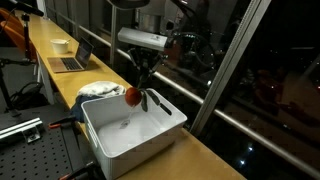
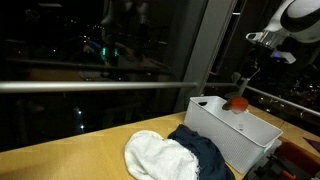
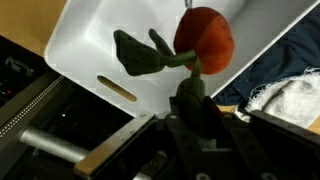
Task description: Remove the items from the storage box and put them on the table then place them back.
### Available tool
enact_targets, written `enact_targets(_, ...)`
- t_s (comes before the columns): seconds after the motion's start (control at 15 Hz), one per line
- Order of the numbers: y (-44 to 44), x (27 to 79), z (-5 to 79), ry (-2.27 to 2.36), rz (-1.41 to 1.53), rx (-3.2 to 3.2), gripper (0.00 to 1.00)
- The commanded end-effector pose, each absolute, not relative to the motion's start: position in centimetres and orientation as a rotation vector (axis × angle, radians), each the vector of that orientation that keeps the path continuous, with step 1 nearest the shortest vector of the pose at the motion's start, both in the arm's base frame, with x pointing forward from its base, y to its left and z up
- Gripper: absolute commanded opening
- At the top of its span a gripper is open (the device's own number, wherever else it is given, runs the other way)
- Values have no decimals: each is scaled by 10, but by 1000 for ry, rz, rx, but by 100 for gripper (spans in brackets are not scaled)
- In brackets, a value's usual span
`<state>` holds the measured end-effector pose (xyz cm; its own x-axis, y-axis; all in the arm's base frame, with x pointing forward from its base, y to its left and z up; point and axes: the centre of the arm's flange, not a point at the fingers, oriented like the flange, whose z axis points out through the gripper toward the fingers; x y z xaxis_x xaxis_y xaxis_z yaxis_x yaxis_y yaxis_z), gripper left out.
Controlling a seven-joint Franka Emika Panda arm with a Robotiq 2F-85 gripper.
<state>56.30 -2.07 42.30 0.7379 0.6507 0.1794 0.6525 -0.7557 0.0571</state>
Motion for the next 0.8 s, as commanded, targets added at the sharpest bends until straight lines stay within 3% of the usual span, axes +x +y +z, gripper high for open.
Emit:
enact_targets(0.0, -8, 569, 449, -1135, -334, -2912, 61)
enact_targets(0.33, 55, 580, 461, -1258, -360, -2881, 97)
enact_targets(0.73, 178, 574, 416, -1405, -255, -2787, 100)
